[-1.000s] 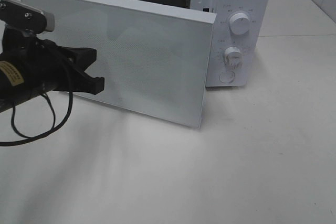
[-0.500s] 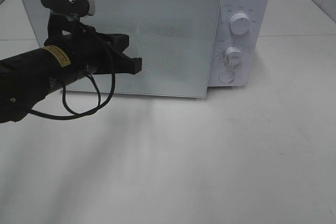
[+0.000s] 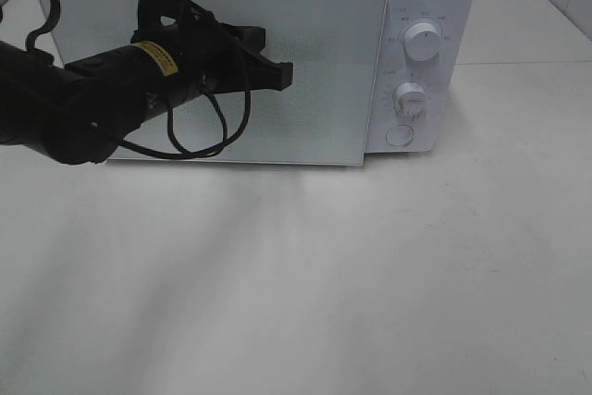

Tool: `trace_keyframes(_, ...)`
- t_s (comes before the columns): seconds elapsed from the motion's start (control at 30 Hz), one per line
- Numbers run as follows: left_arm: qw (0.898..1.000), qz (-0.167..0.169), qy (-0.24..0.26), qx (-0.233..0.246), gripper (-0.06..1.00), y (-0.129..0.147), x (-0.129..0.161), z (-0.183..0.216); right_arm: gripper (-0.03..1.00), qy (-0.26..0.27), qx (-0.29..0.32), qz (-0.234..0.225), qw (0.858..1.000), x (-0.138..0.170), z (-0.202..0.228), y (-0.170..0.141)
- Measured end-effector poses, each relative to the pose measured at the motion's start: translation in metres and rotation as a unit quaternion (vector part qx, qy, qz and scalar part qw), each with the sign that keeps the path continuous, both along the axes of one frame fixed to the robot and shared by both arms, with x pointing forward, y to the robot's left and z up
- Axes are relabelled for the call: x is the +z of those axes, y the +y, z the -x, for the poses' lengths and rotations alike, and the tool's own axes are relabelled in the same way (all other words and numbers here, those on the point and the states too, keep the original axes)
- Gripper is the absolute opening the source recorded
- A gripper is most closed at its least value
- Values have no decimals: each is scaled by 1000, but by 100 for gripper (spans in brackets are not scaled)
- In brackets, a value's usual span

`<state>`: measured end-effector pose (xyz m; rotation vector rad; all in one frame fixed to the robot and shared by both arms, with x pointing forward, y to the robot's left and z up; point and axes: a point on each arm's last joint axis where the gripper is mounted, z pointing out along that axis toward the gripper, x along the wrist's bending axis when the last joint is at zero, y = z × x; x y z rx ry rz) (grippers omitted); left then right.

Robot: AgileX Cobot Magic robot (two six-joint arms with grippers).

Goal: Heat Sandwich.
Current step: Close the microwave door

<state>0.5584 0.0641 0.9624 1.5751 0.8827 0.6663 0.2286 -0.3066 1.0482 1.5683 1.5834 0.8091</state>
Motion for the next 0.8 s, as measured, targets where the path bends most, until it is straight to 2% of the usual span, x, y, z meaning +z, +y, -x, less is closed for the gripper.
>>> trace_keyframes(0.27, 999, -15, 5, -30, 0, -28, -1, -11, 76, 0, 0, 0, 1000, 0, 0, 0)
trace_keyframes(0.8, 999, -19, 19, -36, 0, -54, -6, -30, 76, 0, 0, 0, 1000, 0, 0, 0)
